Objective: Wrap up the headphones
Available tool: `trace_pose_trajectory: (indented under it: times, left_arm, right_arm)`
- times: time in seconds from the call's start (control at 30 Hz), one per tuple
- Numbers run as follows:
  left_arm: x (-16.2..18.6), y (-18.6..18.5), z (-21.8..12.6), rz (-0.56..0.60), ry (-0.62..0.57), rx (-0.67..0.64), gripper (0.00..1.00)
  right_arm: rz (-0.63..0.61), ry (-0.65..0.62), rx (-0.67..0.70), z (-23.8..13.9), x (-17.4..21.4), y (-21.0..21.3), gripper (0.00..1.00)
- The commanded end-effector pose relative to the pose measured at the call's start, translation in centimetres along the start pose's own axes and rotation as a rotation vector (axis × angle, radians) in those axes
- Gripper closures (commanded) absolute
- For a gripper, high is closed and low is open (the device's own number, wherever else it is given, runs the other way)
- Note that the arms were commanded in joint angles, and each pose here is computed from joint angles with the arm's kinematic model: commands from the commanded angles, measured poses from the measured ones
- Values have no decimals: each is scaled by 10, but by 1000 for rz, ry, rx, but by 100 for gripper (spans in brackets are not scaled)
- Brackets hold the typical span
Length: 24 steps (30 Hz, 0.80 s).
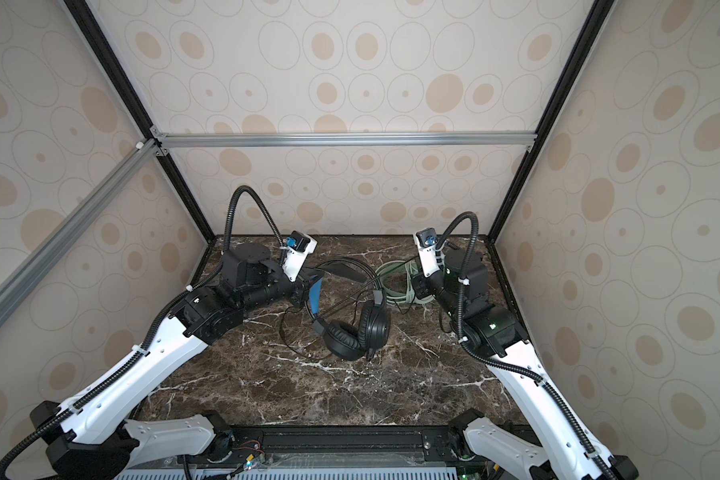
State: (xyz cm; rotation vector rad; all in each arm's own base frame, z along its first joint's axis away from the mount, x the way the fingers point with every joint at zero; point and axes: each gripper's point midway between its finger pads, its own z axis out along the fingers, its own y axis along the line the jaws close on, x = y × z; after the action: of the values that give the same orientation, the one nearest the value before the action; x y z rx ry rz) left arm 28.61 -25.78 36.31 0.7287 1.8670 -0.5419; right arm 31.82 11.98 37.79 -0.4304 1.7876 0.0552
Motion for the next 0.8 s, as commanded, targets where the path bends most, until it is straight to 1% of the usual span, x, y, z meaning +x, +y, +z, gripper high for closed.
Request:
trace_pose_trajectory:
  times: [0.0, 0.17, 0.37, 0.6, 0.77]
  left_arm:
    - [-60, -15, -39, -20, -179, 81, 100]
    - [-84, -20, -55, -32, -244, 103, 100]
    - [-106, -24, -68, -48, -317, 129, 100]
    - [-137, -33, -85, -78, -435, 186, 100]
    - [-157, -38, -96, -92, -510, 224, 100]
  right_arm:
    - [76, -53, 57, 6, -10, -14, 86]
    - [105, -90, -4, 12, -19, -6, 83]
    - [124, -102, -49, 24, -26, 2, 84]
    - [168, -107, -133, 43, -26, 19, 84]
    - [211, -130, -207, 55, -31, 32, 83]
